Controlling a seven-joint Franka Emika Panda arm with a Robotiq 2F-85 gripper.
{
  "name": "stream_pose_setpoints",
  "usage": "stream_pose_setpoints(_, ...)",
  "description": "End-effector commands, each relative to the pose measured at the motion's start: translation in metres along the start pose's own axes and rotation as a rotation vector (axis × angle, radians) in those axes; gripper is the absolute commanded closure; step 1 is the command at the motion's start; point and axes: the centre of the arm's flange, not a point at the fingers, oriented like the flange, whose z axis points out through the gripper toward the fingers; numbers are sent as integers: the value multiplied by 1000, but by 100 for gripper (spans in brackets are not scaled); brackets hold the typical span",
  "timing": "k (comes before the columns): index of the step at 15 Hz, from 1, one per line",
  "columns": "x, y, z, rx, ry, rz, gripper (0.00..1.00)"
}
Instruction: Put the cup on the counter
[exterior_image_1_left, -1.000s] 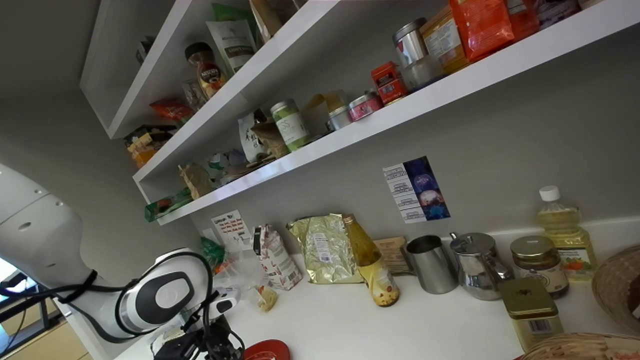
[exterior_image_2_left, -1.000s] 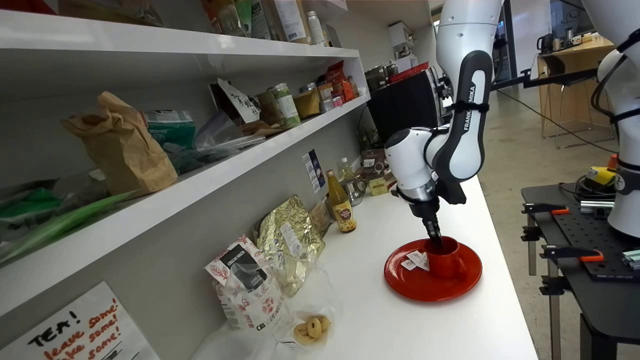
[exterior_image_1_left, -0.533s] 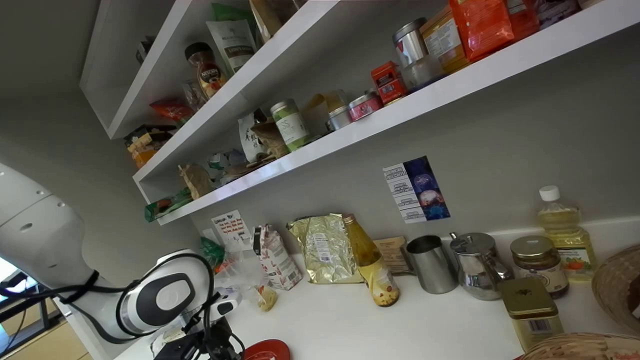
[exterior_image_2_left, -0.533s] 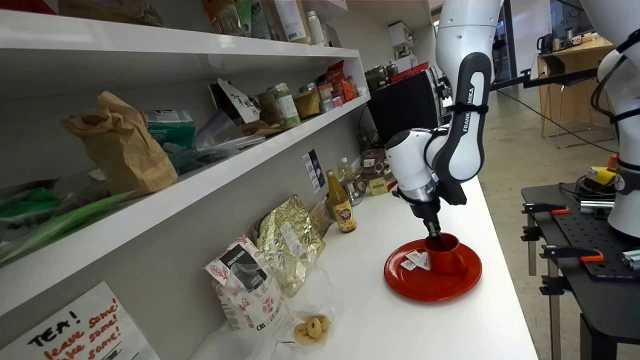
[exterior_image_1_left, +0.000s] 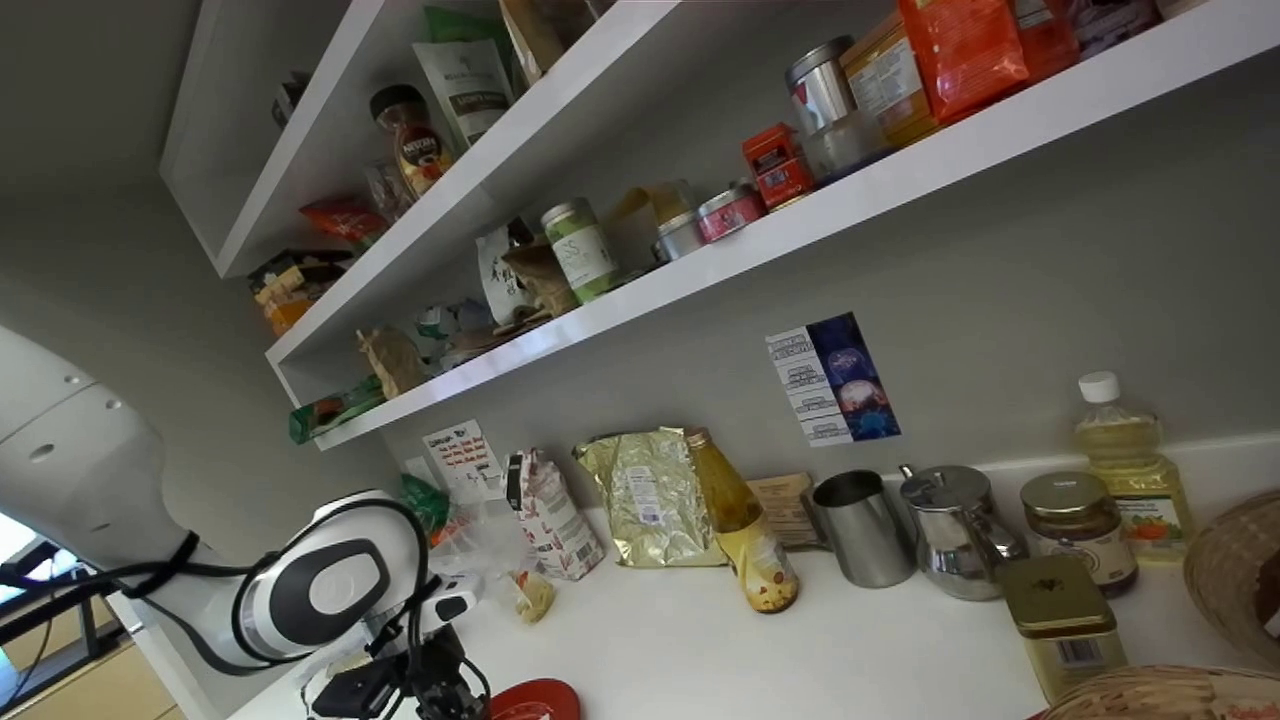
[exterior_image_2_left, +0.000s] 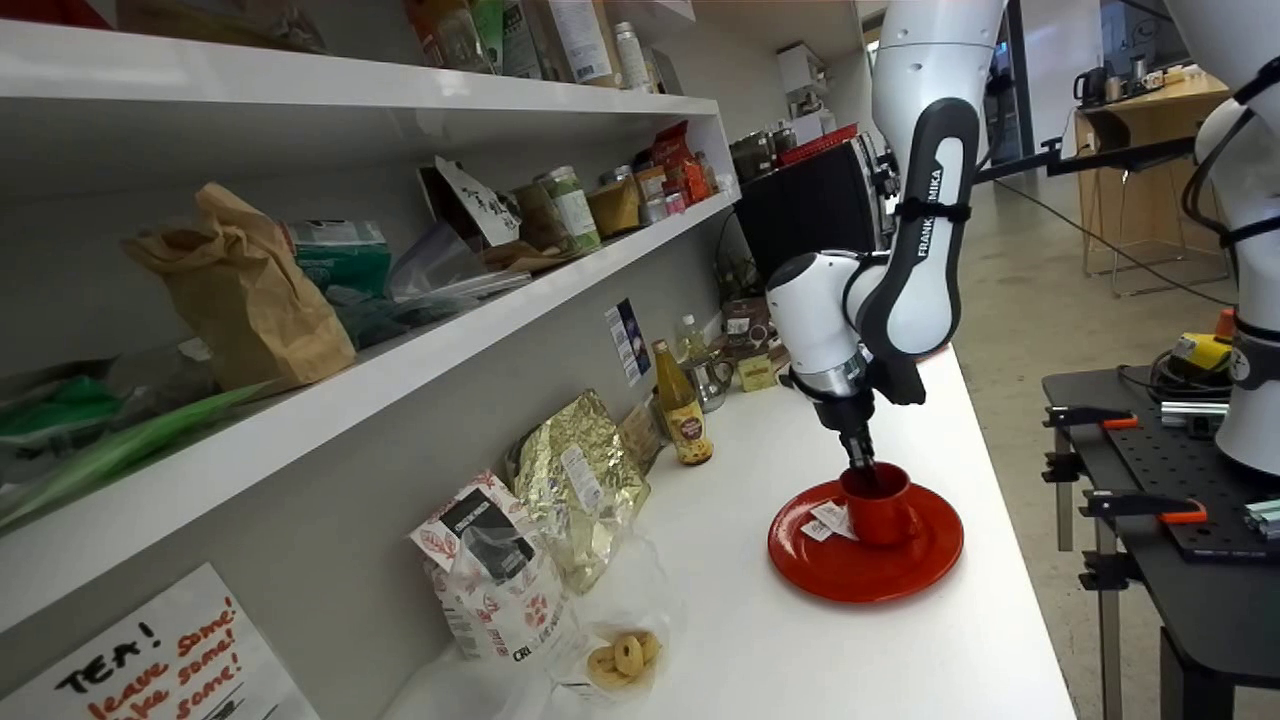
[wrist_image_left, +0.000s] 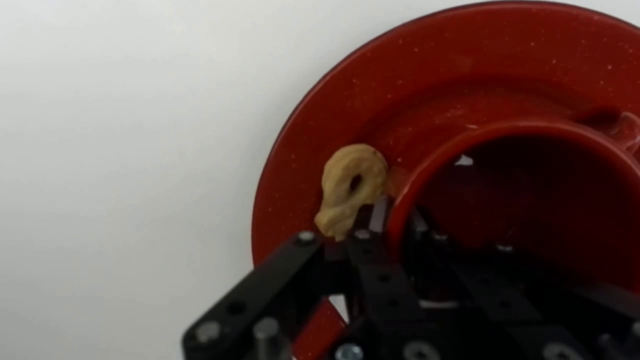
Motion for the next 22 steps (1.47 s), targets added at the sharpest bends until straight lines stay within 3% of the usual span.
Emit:
stream_pose_setpoints(1,7,-6,-25,16,37,-10,97)
stream_pose_setpoints(6,13,-48,-49,25,84,-72,97)
stream_pose_setpoints(15,-1,-220,-101,53,160,-382,97)
stream_pose_setpoints(22,-8,-290,-101,-40,234,-519,98)
